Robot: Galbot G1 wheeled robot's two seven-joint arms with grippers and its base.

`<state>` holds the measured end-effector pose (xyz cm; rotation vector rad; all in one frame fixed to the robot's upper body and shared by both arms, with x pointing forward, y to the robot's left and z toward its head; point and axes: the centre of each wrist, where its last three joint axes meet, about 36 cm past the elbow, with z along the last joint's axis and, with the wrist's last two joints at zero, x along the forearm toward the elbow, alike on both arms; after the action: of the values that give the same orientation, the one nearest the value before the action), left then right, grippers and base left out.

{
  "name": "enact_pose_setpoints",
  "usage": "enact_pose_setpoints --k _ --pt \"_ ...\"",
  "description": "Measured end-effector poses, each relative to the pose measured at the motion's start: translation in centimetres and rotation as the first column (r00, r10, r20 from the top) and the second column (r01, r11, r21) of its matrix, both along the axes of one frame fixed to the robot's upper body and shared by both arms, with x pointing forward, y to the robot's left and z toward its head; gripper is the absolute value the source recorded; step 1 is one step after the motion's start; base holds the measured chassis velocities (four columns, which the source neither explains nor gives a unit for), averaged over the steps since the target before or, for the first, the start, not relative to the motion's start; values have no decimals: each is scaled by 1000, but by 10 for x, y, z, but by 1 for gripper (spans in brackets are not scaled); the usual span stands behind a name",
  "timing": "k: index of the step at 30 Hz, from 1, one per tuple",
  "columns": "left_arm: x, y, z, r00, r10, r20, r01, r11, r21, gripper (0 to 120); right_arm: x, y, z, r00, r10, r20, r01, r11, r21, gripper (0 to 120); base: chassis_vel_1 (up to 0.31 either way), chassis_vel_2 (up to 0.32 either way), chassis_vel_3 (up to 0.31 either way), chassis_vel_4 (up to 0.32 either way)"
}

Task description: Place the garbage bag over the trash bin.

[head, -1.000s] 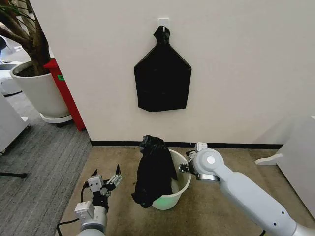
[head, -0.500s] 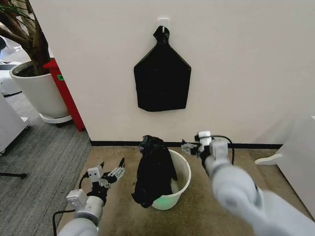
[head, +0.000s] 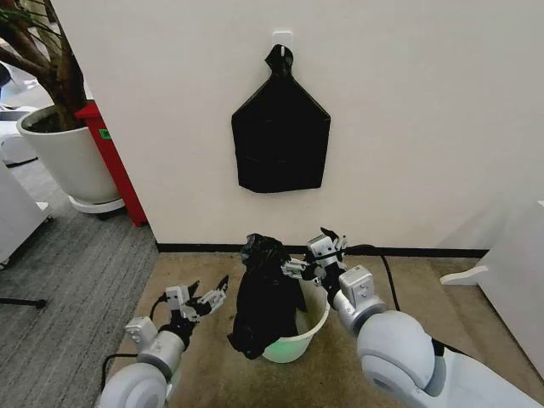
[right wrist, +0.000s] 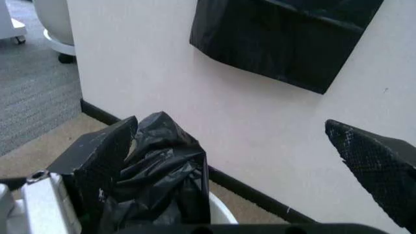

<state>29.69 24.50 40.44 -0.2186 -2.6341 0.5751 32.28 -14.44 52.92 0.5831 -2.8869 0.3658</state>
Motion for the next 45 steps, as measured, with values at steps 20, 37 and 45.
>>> enact_pose_setpoints --k 20,37,45 --pt "24 -23 -15 995 -51 -83 46 997 -62 90 8 21 13 990 66 -126 -46 987 156 100 0 0 0 0" --pt "4 3 22 983 164 83 -168 985 47 90 51 120 -16 932 -26 -361 77 989 126 100 0 0 0 0" --pt "7 11 25 971 209 120 -217 974 62 90 55 128 -41 916 -53 -398 93 992 80 100 0 0 0 0"
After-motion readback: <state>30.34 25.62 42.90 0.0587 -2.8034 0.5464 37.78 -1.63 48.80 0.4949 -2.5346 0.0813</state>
